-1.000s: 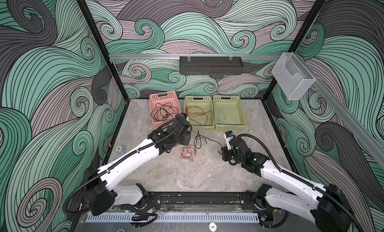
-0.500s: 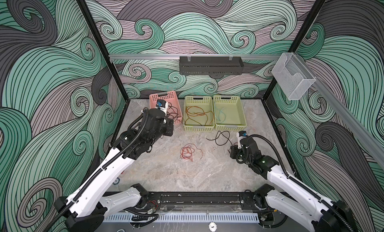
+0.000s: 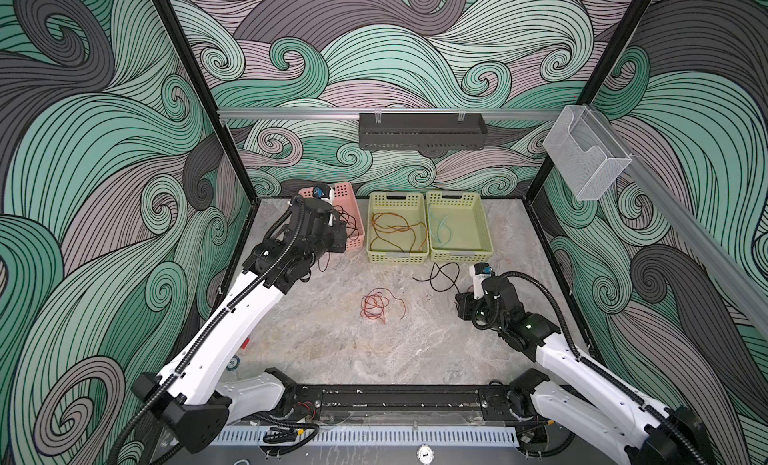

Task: Untangle the cables
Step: 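Lower the black cable into the pink basket, open the left gripper while right holds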

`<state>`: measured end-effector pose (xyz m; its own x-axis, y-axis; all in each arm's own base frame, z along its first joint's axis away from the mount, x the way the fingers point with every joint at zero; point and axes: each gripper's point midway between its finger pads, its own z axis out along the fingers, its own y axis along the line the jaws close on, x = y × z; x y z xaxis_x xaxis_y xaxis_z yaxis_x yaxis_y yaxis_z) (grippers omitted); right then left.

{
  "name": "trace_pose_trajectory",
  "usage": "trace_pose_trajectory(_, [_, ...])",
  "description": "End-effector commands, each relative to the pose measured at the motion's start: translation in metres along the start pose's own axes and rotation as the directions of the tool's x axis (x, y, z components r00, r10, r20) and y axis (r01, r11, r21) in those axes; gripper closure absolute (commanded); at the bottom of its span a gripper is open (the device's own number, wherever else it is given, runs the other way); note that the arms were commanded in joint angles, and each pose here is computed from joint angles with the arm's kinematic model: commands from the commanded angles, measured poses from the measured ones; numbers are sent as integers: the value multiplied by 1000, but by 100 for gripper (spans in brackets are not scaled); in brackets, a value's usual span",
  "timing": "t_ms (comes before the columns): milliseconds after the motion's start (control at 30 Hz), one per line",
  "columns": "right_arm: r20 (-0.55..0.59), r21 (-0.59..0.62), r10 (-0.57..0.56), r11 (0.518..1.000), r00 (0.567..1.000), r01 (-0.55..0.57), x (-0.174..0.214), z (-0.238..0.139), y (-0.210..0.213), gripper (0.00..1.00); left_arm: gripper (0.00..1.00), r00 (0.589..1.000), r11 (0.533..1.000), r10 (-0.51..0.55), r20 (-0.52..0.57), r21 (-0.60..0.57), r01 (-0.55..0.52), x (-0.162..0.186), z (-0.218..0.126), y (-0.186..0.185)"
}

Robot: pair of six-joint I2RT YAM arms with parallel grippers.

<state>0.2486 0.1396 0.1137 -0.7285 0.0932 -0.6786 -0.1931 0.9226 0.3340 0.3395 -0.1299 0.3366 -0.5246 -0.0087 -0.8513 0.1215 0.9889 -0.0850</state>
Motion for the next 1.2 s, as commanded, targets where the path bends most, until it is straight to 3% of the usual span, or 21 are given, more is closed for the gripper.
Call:
trace_pose_trajectory(0, [6, -40, 8, 999, 1000, -8, 2, -2, 5, 100, 100, 997, 999, -24, 76, -24, 26, -25, 19, 9])
trace_pose_trajectory(367, [12, -62, -16, 998, 1000, 17, -4, -12, 12, 100, 100, 988, 985, -129, 84, -103, 137, -66, 92, 48])
trace_pose_trajectory(700, [10, -70, -12, 997, 1000, 12, -3, -16, 13, 100, 98, 983, 975, -182, 21, -123, 183, -65, 150, 71])
trace_pose_trajectory(767, [14, -73, -13, 997, 1000, 14, -4, -18, 14, 100, 49, 983, 976, -186, -1, -119, 184, -61, 162, 72])
trace_pose_trajectory(800, [16, -73, -14, 997, 1000, 16, -5, -18, 14, 100, 30, 982, 976, -187, -17, -112, 184, -58, 167, 70])
trace_pose_trajectory(833, [15, -75, -15, 997, 1000, 16, -5, -19, 14, 100, 24, 982, 979, -184, -46, -100, 179, -55, 170, 68])
trace_pose_trajectory(967, [17, -87, -27, 996, 999, 28, -11, -25, 19, 100, 18, 972, 979, -200, -127, -77, 191, -45, 162, 61])
trace_pose_trajectory(1167, [65, -122, -51, 991, 997, 59, -33, -42, 35, 100, 18, 966, 966, -237, -102, 77, 245, -27, 121, 38])
